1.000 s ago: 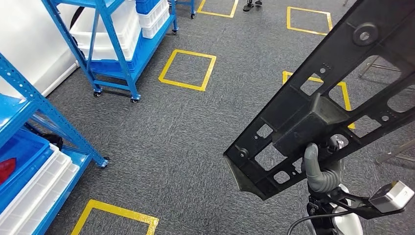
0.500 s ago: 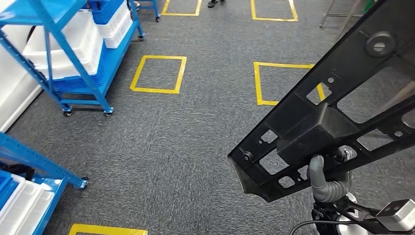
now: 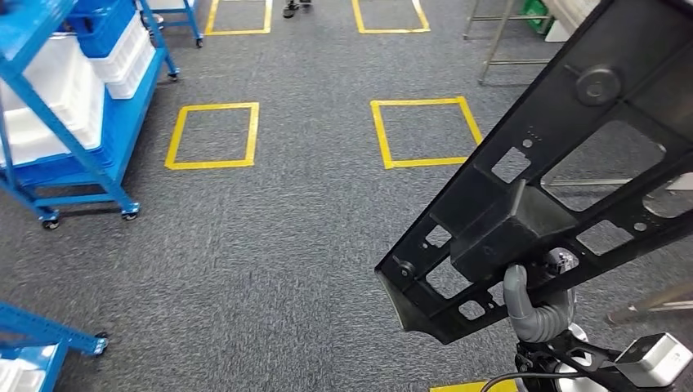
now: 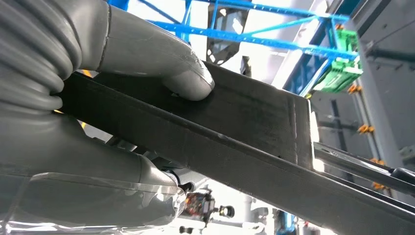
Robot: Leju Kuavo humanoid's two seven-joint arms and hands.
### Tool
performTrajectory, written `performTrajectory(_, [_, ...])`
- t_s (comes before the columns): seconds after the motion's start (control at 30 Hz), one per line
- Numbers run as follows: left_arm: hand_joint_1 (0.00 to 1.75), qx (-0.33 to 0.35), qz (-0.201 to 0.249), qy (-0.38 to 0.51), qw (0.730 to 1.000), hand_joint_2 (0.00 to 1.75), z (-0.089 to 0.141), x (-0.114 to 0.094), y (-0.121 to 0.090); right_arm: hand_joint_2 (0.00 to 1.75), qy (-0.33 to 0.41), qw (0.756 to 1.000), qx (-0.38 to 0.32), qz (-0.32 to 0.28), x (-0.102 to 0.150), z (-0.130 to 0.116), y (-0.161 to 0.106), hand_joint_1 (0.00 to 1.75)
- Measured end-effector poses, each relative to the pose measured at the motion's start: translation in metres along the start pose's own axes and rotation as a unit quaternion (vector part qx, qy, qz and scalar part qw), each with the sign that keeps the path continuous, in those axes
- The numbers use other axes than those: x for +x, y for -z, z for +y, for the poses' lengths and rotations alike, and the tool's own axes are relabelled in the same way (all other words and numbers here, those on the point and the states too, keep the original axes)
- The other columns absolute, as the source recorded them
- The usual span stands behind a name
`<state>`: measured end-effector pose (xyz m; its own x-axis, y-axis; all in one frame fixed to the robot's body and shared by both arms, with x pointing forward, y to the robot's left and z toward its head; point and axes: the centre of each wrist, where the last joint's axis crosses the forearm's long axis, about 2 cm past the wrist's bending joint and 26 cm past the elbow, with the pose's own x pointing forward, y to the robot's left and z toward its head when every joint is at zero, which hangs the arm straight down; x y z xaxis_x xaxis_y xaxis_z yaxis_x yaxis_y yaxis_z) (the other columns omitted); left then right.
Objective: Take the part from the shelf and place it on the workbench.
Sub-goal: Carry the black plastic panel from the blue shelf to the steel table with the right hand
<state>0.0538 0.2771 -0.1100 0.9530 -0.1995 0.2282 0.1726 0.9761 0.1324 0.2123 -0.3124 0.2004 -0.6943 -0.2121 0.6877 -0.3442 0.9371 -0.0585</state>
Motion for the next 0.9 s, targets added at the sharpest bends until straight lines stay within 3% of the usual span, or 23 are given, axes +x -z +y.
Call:
performTrajectory(0.3, [0.0, 0.005, -0.018, -0.015, 1.0, 1.75, -0.003, 0.002, 0.0, 1.75, 0.023, 1.0, 0.016, -0.008, -0.011, -0.003, 0.019, 1.75])
performTrajectory(0.53, [0.0, -0.001, 0.013, -0.021, 1.0, 1.75, -0.004, 0.003, 0.0, 1.75, 0.023, 1.0, 0.019, -0.002, -0.015, -0.002, 0.028, 1.75])
performTrajectory(0.9, [0.0, -0.003, 0.027, -0.028, 0.999, 1.75, -0.008, 0.002, -0.001, 1.75, 0.025, 1.0, 0.016, -0.001, -0.017, 0.001, 0.027, 1.75])
